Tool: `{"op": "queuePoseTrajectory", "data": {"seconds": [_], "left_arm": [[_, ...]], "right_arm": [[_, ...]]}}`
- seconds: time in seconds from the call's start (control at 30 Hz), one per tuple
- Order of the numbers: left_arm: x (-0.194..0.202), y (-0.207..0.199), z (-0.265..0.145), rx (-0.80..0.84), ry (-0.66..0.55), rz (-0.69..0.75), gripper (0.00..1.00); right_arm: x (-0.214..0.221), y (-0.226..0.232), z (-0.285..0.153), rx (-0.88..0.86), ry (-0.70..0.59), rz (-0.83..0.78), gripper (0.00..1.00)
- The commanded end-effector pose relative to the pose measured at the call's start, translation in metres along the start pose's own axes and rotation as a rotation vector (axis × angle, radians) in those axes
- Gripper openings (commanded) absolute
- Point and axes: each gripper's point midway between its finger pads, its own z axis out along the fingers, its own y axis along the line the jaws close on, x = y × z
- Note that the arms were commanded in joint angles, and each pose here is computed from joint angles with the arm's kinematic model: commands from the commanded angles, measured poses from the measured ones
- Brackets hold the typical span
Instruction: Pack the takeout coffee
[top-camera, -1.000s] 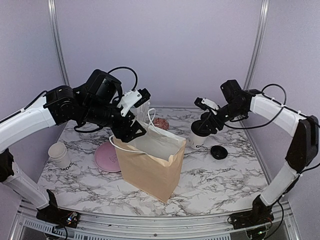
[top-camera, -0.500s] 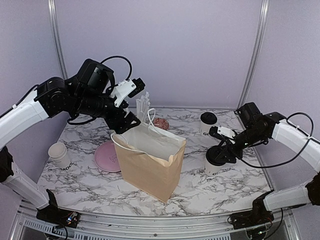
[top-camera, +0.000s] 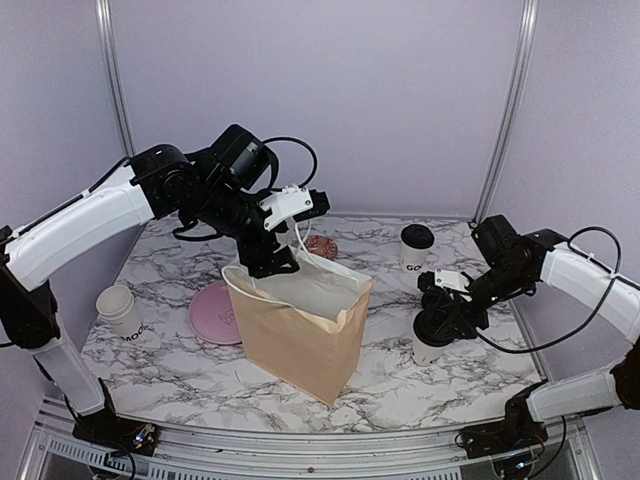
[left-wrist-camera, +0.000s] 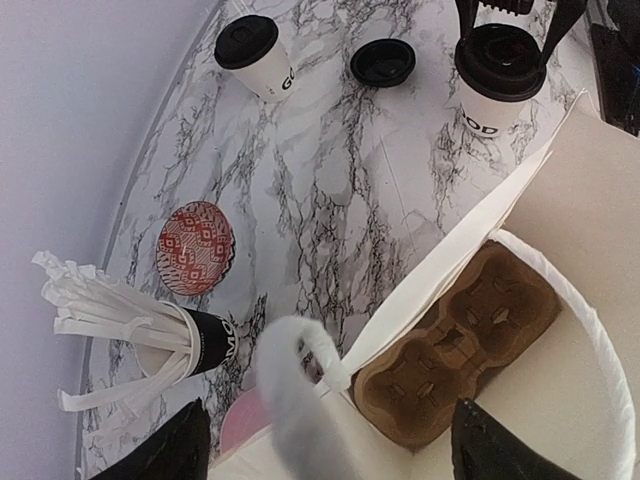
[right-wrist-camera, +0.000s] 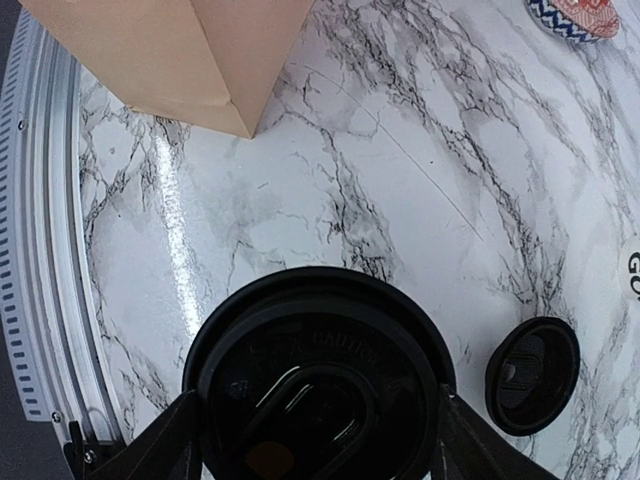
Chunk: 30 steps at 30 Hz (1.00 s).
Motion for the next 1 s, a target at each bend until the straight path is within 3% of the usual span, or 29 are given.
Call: {"op": "queuePoseTrajectory", "data": {"seconds": [0.0,0.17,0.33,0.63,0.73,0.9,0.97], "left_arm": [[-0.007,-0.011,0.009,0.09,-0.007,0.078,0.82],[-0.015,-0.02,0.029,0.166,-0.019,0.095,0.76],[-0.021,-0.031,0.044,0.237,-0.026,0.093,0.62],[-0.031,-0.047,0.025,0.335,-0.084,0.036,0.35],[-0.029,-0.051,0.022,0.351,-0.08,0.003,0.31],[-0.024,-0.049,0.022,0.337,-0.051,-0.054,0.23],[-0.023,-0.05,0.022,0.341,-0.044,-0.073,0.15]], "right_arm": [[-0.008,0.008,-0.005,-0.036,-0.02,-0.044,0.73],[-0.009,0.008,-0.007,-0.038,-0.019,-0.043,0.77],[-0.016,0.008,-0.013,-0.045,-0.029,-0.043,0.81],[-0.03,0.007,-0.027,-0.04,-0.059,-0.056,0.85],[-0.043,0.003,-0.038,-0.016,-0.094,-0.064,0.98],[-0.05,-0.009,-0.04,0.024,-0.104,-0.017,0.99],[-0.05,-0.013,-0.039,0.034,-0.099,-0.005,0.99]]}}
